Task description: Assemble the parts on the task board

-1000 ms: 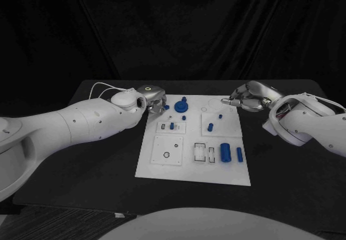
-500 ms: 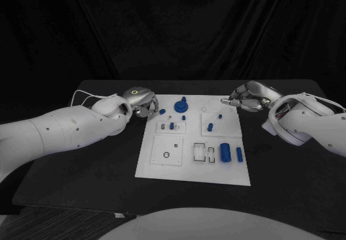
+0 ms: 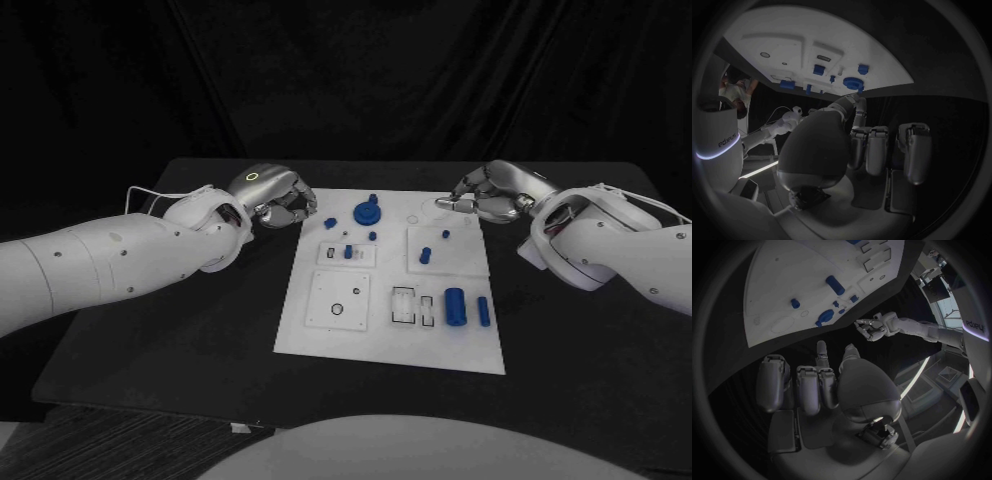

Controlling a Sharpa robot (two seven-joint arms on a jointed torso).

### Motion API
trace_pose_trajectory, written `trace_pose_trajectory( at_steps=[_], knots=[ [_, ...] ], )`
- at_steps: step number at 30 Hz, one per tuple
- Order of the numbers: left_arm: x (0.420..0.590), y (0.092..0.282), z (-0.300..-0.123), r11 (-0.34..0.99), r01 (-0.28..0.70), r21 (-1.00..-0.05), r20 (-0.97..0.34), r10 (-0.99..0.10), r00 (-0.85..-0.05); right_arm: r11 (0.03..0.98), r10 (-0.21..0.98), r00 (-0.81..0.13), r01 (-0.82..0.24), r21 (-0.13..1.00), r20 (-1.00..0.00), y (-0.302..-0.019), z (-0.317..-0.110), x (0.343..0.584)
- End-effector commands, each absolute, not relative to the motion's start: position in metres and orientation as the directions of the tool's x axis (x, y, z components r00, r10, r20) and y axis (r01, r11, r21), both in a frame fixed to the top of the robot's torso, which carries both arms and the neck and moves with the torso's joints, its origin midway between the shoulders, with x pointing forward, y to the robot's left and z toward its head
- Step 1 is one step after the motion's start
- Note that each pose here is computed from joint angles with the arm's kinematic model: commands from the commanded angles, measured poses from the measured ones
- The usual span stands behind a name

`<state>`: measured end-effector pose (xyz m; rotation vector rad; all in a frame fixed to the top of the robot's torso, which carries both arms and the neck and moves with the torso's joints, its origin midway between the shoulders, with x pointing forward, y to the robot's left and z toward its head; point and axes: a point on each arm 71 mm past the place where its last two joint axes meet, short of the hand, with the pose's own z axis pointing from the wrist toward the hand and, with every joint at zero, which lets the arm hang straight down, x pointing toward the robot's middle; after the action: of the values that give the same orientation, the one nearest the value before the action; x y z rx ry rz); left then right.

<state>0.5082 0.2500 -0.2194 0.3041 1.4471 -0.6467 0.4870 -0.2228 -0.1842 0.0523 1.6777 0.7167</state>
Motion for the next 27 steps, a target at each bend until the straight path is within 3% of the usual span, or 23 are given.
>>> trace_pose_trajectory(
  at_steps=[1, 11, 27],
  knots=[
    [0.507, 0.251, -0.215, 0.772, 0.592, -0.231, -0.960, -0.278, -0.012, 0.804, 0.406, -0.260, -0.354, 0.477, -0.876, -0.219, -0.184, 0.488],
    [0.515, 0.245, -0.228, 0.838, 0.482, -0.256, -0.966, -0.202, -0.161, 0.799, 0.401, -0.271, -0.362, 0.479, -0.875, -0.213, -0.184, 0.488],
    [0.531, 0.207, -0.238, 0.886, 0.413, -0.208, -0.969, -0.129, -0.212, 0.800, 0.400, -0.275, -0.360, 0.480, -0.874, -0.215, -0.184, 0.487]
  ],
)
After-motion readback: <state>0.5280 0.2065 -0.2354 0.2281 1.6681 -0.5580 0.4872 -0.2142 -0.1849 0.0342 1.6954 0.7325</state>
